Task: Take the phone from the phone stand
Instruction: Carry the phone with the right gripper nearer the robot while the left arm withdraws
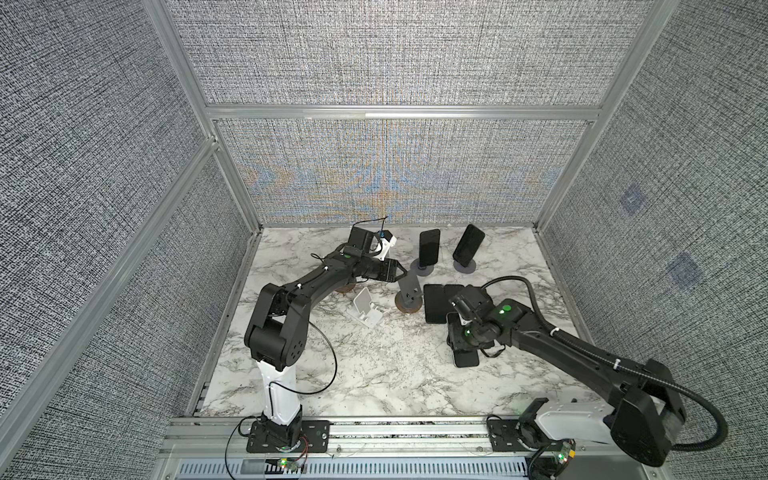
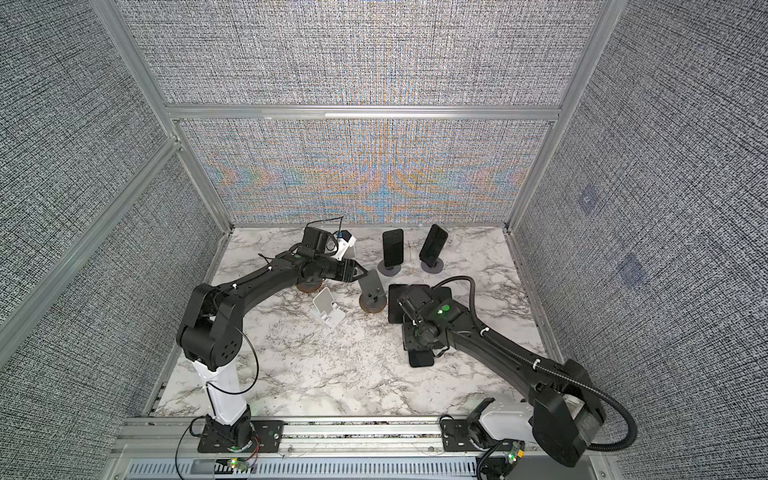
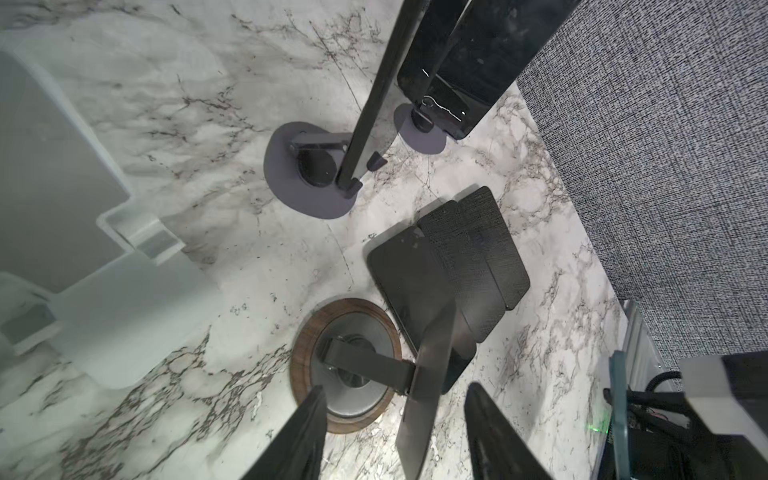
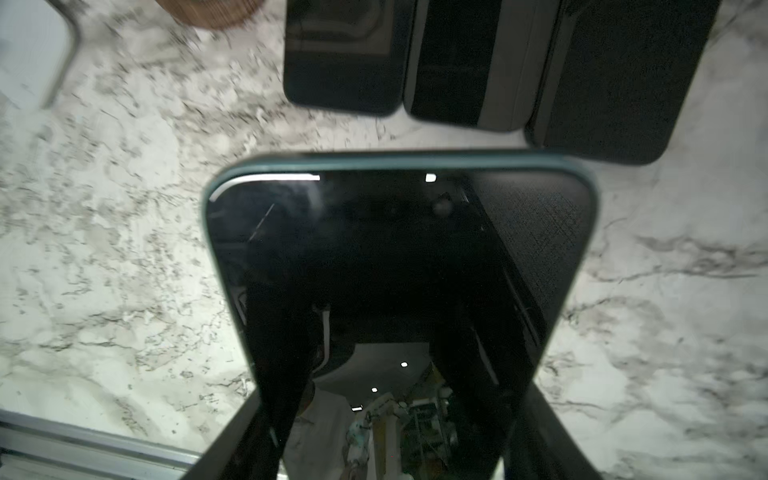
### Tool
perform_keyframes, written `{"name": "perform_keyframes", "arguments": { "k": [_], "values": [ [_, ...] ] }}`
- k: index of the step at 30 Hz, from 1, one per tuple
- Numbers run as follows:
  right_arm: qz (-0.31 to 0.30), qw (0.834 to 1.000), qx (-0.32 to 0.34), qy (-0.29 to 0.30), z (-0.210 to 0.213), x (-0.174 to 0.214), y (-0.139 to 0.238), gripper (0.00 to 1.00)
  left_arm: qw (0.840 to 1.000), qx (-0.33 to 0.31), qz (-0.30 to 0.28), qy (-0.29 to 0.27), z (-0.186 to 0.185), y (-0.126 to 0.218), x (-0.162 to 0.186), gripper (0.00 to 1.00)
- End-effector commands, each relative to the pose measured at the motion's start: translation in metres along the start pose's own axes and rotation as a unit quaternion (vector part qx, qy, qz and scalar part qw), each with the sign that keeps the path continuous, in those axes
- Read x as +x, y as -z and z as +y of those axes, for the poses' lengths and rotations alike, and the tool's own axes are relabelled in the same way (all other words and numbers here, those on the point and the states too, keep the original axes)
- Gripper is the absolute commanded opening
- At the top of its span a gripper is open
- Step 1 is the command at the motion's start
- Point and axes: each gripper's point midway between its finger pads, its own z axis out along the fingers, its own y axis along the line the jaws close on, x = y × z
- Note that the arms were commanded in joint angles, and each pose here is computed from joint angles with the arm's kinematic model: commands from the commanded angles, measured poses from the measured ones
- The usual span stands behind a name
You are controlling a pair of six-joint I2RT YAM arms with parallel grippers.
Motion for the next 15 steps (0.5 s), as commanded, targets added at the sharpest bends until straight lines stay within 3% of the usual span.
{"name": "perform_keyframes", "arguments": {
  "k": [1, 8, 15],
  "values": [
    [0.017, 0.999, -0.022, -0.037, 0.018, 0.003, -0.018, 0.26, 1.000, 0.017, 0.004, -0.003, -0.004, -0.003, 0.002, 0.50],
    [0.045, 0.998, -0.027, -0.030, 0.046, 0.001, -0.053, 0.26, 1.000, 0.027, 0.000, -0.001, -0.012, 0.002, 0.007, 0.55],
    [0.051, 0.998, 0.001, -0.026, 0.045, 0.000, -0.070, 0.38, 1.000, 0.019, 0.002, -0.009, -0.013, 0.009, 0.010, 0.56]
  ]
}}
